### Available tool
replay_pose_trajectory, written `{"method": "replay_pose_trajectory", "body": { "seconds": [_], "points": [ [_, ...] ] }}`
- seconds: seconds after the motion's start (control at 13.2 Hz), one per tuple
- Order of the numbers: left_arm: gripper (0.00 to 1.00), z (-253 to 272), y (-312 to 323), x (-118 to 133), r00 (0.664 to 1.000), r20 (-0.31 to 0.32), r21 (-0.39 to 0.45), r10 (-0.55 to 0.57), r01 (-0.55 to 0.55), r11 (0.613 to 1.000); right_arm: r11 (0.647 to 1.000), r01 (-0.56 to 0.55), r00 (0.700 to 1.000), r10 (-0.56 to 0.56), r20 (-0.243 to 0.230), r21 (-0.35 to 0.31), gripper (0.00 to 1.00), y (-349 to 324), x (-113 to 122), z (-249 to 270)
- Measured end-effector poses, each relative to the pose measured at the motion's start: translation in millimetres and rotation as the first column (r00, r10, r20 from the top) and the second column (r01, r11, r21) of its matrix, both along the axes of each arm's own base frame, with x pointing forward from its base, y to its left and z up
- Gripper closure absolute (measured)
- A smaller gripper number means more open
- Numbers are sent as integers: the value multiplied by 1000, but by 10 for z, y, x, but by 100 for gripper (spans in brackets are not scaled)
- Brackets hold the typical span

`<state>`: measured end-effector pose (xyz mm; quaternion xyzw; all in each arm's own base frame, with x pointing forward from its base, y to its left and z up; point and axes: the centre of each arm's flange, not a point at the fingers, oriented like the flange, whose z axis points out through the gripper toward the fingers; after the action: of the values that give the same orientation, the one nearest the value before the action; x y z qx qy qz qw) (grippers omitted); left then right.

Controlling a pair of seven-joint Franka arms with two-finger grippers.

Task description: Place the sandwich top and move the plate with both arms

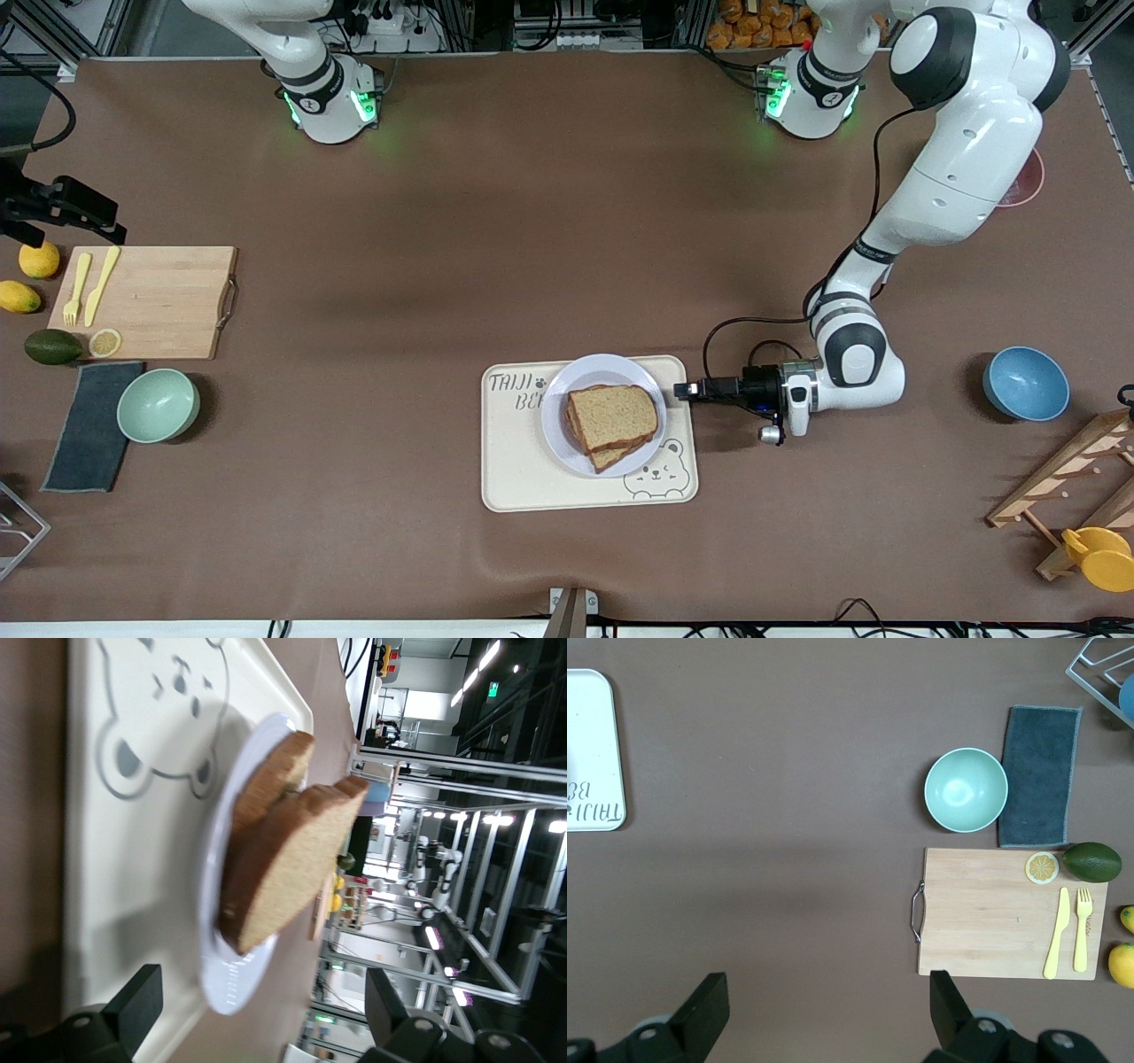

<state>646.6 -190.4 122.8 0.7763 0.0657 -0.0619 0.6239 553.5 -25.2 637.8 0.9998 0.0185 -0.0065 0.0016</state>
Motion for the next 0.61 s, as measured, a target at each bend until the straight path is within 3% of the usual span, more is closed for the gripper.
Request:
{"method": "replay_pose_trajectory", "body": {
  "seconds": [0.23, 0.46, 0.61],
  "points": [
    [0, 386, -2, 56, 995, -95, 17, -28, 30, 999, 1000, 0, 1000, 0, -1, 0, 0, 0, 1, -7],
    [0, 800, 236, 134, 976, -210, 124, -49, 76, 989, 1000, 0, 1000, 0, -2, 0, 0, -1, 1, -9],
    [0, 1193, 322, 170, 966, -255, 189, -48, 99, 977, 1000, 0, 1000, 0, -2, 1, 0, 1, 2, -12]
  ]
}}
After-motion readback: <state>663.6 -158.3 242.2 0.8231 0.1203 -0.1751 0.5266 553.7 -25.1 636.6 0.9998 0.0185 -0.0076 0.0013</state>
